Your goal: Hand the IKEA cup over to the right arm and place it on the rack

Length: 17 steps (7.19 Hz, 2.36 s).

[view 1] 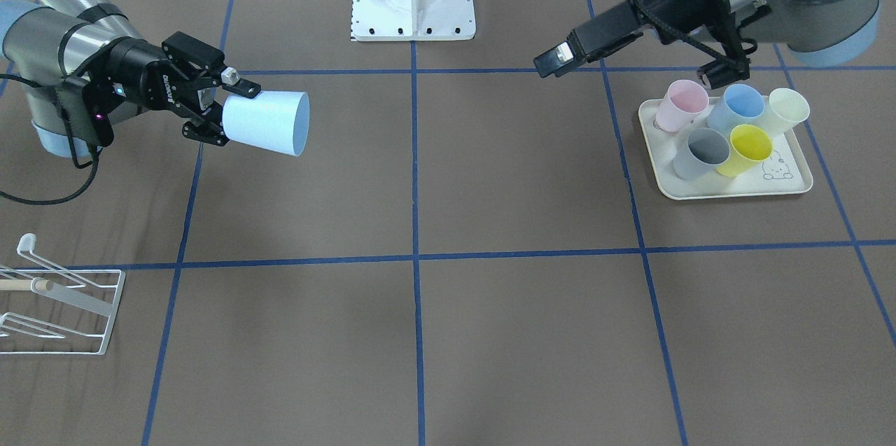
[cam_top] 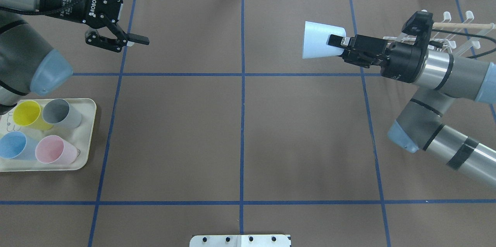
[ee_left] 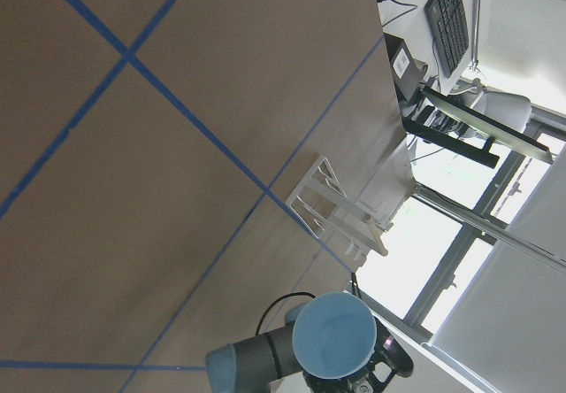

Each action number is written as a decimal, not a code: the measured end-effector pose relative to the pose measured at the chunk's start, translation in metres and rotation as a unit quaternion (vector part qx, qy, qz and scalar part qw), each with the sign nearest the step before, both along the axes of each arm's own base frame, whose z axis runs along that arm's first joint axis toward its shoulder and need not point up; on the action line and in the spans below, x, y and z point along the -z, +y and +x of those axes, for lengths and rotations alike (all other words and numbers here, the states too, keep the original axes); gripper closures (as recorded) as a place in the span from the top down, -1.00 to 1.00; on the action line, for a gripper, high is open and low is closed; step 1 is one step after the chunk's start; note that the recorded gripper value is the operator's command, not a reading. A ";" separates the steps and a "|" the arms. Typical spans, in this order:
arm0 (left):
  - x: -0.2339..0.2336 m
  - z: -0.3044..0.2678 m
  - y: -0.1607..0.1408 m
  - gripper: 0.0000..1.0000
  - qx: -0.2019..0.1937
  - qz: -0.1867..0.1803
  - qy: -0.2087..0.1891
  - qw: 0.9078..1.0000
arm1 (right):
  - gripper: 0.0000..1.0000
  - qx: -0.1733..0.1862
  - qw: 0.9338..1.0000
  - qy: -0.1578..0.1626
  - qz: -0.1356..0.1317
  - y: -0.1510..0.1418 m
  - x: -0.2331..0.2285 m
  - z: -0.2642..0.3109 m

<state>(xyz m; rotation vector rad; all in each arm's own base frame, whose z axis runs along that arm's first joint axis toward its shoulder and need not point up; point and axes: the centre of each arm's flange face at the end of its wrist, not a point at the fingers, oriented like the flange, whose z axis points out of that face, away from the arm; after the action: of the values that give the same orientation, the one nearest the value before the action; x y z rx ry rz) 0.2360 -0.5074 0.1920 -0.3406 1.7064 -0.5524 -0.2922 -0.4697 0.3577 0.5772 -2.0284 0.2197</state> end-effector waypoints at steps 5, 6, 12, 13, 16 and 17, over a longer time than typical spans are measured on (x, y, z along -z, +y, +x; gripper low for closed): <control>-0.069 -0.049 -0.030 1.00 0.038 0.050 -0.110 0.992 | -0.46 -0.032 0.970 0.239 0.011 -0.062 -0.065 0.158; -0.075 -0.051 -0.031 1.00 0.039 0.051 -0.115 0.991 | -0.49 -0.032 0.963 0.269 -0.005 -0.067 -0.080 0.203; -0.094 -0.053 -0.028 1.00 0.042 0.035 -0.126 0.990 | -0.56 -0.028 0.915 0.395 -0.079 -0.053 -0.183 0.312; -0.100 -0.053 -0.027 1.00 0.041 0.031 -0.129 0.990 | -0.56 -0.024 0.907 0.413 -0.078 -0.056 -0.190 0.317; -0.106 -0.053 -0.024 1.00 0.041 0.026 -0.131 0.990 | -0.57 0.014 0.875 0.479 -0.072 -0.070 -0.190 0.326; -0.106 -0.052 -0.024 1.00 0.041 0.026 -0.131 0.990 | -0.58 0.033 0.864 0.496 -0.076 -0.069 -0.192 0.321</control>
<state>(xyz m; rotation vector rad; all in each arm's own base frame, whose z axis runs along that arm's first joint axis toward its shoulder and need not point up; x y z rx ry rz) 0.1835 -0.5318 0.2983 -0.1535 1.4819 -0.5858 0.0286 -0.5391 0.5502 0.3900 -1.0075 0.0150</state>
